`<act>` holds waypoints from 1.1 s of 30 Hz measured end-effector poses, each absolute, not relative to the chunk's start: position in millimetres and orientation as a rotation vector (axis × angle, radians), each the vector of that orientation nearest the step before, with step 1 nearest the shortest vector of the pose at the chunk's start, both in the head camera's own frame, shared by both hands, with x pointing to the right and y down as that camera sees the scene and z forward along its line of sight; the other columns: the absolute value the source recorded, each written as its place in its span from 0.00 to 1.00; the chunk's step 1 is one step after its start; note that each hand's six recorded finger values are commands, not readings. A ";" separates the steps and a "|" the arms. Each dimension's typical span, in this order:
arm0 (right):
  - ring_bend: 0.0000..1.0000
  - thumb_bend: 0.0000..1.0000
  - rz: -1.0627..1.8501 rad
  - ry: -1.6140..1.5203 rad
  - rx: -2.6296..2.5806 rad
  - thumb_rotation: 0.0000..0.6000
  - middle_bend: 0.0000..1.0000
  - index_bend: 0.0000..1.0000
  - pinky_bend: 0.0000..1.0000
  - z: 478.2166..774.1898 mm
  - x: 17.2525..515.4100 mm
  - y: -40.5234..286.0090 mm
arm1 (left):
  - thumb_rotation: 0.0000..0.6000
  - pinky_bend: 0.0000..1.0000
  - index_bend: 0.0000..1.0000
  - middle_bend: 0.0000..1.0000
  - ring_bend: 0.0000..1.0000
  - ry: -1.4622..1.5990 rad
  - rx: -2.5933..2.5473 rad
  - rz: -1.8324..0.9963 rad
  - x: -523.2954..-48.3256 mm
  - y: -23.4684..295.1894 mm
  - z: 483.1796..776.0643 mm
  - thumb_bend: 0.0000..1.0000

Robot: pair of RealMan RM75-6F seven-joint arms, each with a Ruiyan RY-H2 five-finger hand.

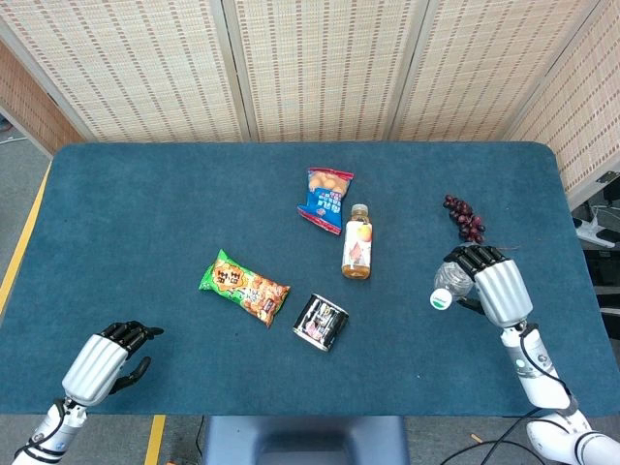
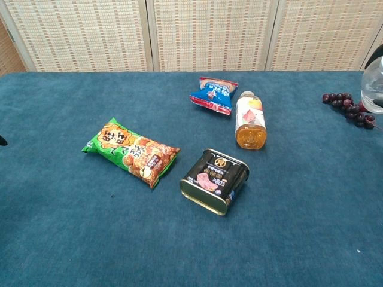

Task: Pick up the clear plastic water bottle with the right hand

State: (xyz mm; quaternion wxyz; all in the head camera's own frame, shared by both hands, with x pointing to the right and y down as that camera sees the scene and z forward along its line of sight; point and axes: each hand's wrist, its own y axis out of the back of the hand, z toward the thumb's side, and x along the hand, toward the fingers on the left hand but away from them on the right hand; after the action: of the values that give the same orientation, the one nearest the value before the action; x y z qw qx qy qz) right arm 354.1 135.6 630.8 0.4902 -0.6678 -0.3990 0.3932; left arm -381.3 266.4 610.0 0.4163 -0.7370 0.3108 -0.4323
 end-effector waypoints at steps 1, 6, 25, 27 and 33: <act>0.63 0.48 0.951 -0.977 -1.648 1.00 0.71 0.78 0.59 631.1 352.9 136.5 | 1.00 0.39 0.27 0.39 0.30 0.783 -1.851 -1.084 -381.4 266.3 609.7 0.42; 0.64 0.48 0.882 -1.122 -1.889 1.00 0.71 0.79 0.60 631.0 347.1 136.3 | 1.00 0.39 0.27 0.39 0.30 0.787 -1.849 -1.088 -382.5 265.5 609.8 0.43; 0.64 0.48 0.996 -1.307 -2.040 1.00 0.71 0.79 0.61 643.3 352.1 131.4 | 1.00 0.39 0.27 0.39 0.30 0.773 -1.850 -1.098 -381.9 266.1 613.1 0.43; 0.64 0.48 1.010 -1.276 -1.992 1.00 0.71 0.79 0.61 644.0 350.7 130.7 | 1.00 0.39 0.27 0.39 0.30 0.770 -1.849 -1.099 -381.7 266.3 613.6 0.43; 0.64 0.48 0.855 -1.312 -2.074 1.00 0.71 0.79 0.61 619.5 326.1 134.0 | 1.00 0.39 0.27 0.39 0.30 0.764 -1.849 -1.095 -380.3 267.4 613.3 0.42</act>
State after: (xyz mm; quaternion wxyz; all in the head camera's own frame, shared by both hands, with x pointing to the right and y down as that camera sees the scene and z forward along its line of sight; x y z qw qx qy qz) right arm 326.1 134.0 619.5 0.2678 -0.7689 -0.4864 0.3170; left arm -380.3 267.4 613.3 0.4174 -0.7368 0.3044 -0.4362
